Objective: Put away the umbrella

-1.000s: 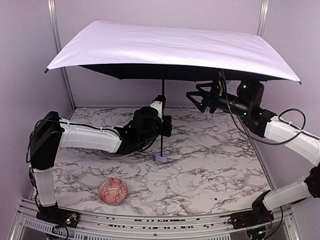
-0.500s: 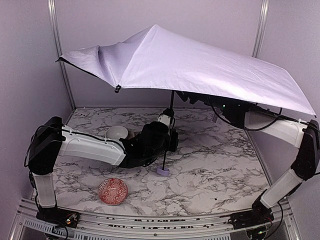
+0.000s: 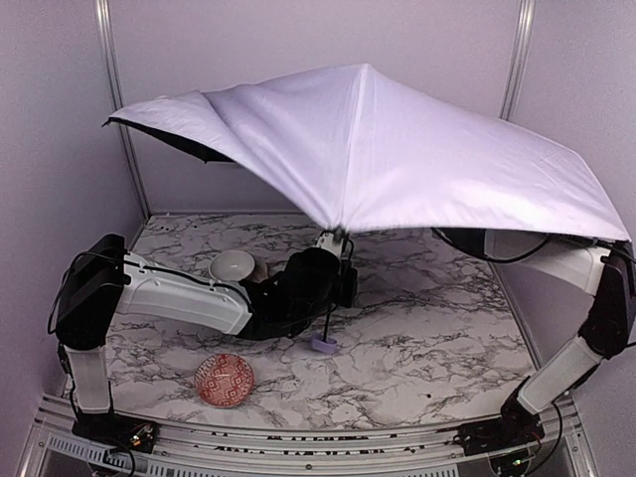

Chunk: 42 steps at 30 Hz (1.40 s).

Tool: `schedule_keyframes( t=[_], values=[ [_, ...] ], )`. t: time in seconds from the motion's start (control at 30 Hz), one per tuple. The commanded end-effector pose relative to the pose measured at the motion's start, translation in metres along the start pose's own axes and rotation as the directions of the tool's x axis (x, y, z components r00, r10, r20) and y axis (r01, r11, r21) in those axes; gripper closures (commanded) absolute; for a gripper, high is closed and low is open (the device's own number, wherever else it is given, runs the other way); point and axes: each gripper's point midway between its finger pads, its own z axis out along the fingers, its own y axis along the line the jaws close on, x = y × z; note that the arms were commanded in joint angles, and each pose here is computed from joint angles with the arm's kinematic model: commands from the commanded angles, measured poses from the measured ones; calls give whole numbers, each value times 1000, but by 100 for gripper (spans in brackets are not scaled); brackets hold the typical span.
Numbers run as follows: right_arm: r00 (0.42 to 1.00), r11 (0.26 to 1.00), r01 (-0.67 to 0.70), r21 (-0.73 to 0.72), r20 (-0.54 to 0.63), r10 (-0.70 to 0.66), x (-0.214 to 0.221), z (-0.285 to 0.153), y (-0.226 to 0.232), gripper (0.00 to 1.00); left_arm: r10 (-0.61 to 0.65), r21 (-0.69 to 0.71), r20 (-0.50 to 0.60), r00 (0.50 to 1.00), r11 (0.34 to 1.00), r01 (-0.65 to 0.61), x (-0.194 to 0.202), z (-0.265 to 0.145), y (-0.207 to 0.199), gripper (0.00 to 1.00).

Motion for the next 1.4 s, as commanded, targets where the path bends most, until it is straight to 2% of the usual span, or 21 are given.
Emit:
schedule_keyframes(
  t=[0.0,0.03,0.07,0.13,0.17,0.3,0.37,0.47,0.67,0.8,0.9,0.97,1.03,1.1,1.2,1.23,1.27,1.37],
  values=[
    [998,999,36,0,48,-36,-19,-3,2,100,-7,-2,99,995,1000,7,-35,-11,-6,100],
    [998,999,46,-6,53,-46,-22,-4,4,100,-5,5,98,995,1000,5,-35,-12,-7,100],
    [997,998,58,-17,59,-56,-26,-6,7,100,-4,19,98,995,1000,2,-37,-14,-8,90],
    [995,995,80,-53,72,-76,-36,-11,16,100,20,81,95,995,996,-27,-39,-20,-16,52],
    [993,992,91,-85,81,-84,-42,-14,23,100,53,123,106,993,990,-66,-40,-24,-21,42],
    [987,959,127,-253,131,-96,-72,-30,58,100,104,337,187,977,927,-163,-44,-57,-43,19],
    [985,931,140,-337,148,-95,-85,-39,75,100,91,426,231,969,886,-185,-51,-74,-50,14],
    [978,889,135,-438,201,-50,-109,-57,95,100,52,475,286,957,860,-188,-62,-90,-46,8],
    [972,843,125,-524,236,2,-132,-71,115,100,-30,564,287,957,813,-144,-72,-88,-49,7],
    [971,813,123,-569,239,20,-140,-77,125,100,-57,628,314,948,761,-162,-78,-95,-63,7],
    [972,789,117,-603,234,35,-144,-82,132,100,-77,644,340,937,746,-173,-81,-97,-66,15],
    [973,773,104,-626,225,51,-144,-85,135,100,-83,659,340,937,731,-175,-80,-95,-72,29],
    [976,769,91,-632,211,58,-145,-84,136,100,-96,673,329,939,722,-162,-79,-93,-75,50],
    [978,781,86,-619,203,54,-143,-82,133,100,-115,684,318,941,715,-144,-78,-95,-75,73],
    [976,809,110,-578,218,23,-144,-82,128,100,-146,688,297,944,718,-105,-78,-98,-72,96],
    [975,825,109,-555,223,21,-144,-80,124,98,-158,688,285,945,720,-88,-78,-98,-70,100],
    [973,843,112,-526,230,14,-144,-79,120,92,-170,683,280,945,727,-71,-80,-98,-69,100],
    [974,933,65,-354,224,17,-136,-64,86,64,-237,604,274,932,797,25,-90,-93,-54,100]
  ],
)
